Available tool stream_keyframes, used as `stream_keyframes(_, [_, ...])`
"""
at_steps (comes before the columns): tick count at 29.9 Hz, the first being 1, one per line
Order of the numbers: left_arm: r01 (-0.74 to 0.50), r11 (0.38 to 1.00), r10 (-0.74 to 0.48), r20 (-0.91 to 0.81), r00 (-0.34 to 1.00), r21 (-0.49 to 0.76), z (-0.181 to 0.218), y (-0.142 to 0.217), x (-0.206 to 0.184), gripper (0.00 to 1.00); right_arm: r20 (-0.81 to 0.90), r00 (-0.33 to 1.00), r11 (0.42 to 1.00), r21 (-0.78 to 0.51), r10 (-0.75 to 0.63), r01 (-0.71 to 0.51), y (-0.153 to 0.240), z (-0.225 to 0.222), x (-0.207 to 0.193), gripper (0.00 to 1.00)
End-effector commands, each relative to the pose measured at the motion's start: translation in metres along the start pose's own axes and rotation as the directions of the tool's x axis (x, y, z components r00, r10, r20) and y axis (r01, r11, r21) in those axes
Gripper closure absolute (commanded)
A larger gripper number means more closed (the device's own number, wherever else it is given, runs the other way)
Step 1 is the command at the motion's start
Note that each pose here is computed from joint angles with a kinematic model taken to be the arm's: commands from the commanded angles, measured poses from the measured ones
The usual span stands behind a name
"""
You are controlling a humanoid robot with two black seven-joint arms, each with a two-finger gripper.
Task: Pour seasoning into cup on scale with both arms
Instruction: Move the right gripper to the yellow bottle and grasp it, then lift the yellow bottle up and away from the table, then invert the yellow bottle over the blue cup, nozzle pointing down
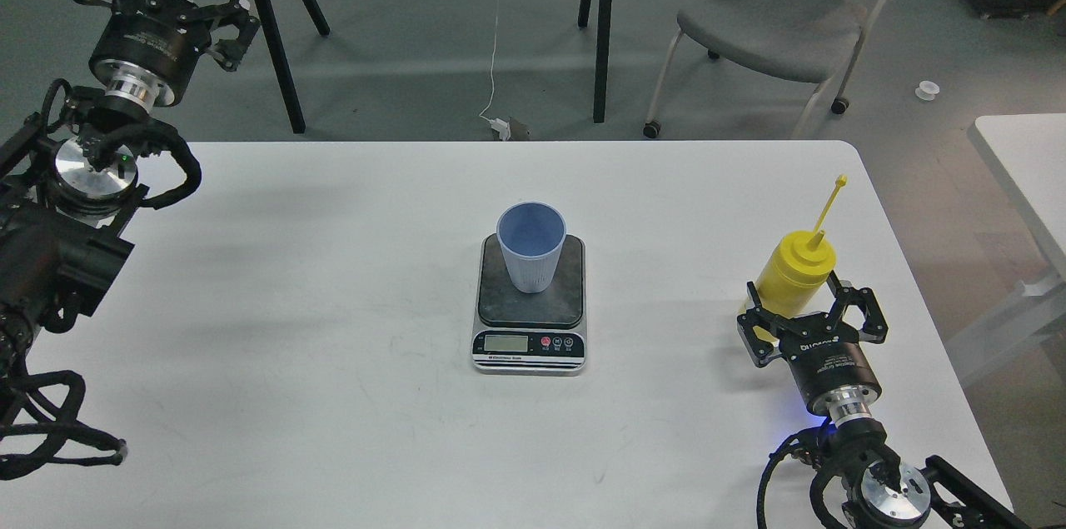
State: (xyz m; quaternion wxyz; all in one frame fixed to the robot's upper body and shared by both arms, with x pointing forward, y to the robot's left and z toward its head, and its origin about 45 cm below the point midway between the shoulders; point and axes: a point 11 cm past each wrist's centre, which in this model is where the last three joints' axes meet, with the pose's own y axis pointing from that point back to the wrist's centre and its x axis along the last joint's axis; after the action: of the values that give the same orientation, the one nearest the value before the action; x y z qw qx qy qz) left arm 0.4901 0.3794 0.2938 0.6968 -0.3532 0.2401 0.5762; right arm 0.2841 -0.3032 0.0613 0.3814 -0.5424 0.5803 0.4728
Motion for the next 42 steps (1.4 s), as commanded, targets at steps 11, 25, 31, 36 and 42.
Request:
stream_keyframes(11, [-0.006,1.0,0.006,0.01,1.0,-0.01,0.008,0.003,0.004,0.01,-0.041,0.998,0.992,0.115,-0.041,0.046,-0.022,-0.034,-0.016,0.54])
stream_keyframes(25, [-0.034,0.999,0.034,-0.001,0.999,0.003,-0.003,0.013,0.016,0.01,-0.612,0.677,0.881,-0.071,-0.409,0.468,-0.098,-0.128,-0.199,0.58])
stream_keyframes(31, [-0.036,0.999,0.036,0.01,0.999,0.007,-0.002,0.014,0.017,0.01,-0.812,0.392,0.844,-0.21,-0.432,0.494,-0.127,-0.099,-0.264,0.59])
stream_keyframes(36, [-0.042,0.999,0.042,0.017,0.999,0.014,-0.003,0.016,0.02,0.01,-0.902,0.145,0.84,-0.306,-0.406,0.448,-0.144,-0.053,-0.287,0.59])
stream_keyframes(42, [-0.053,0.998,0.053,0.017,0.998,0.021,-0.006,0.02,0.025,0.01,-0.886,-0.163,0.793,-0.462,-0.434,0.396,-0.148,0.017,-0.292,0.59])
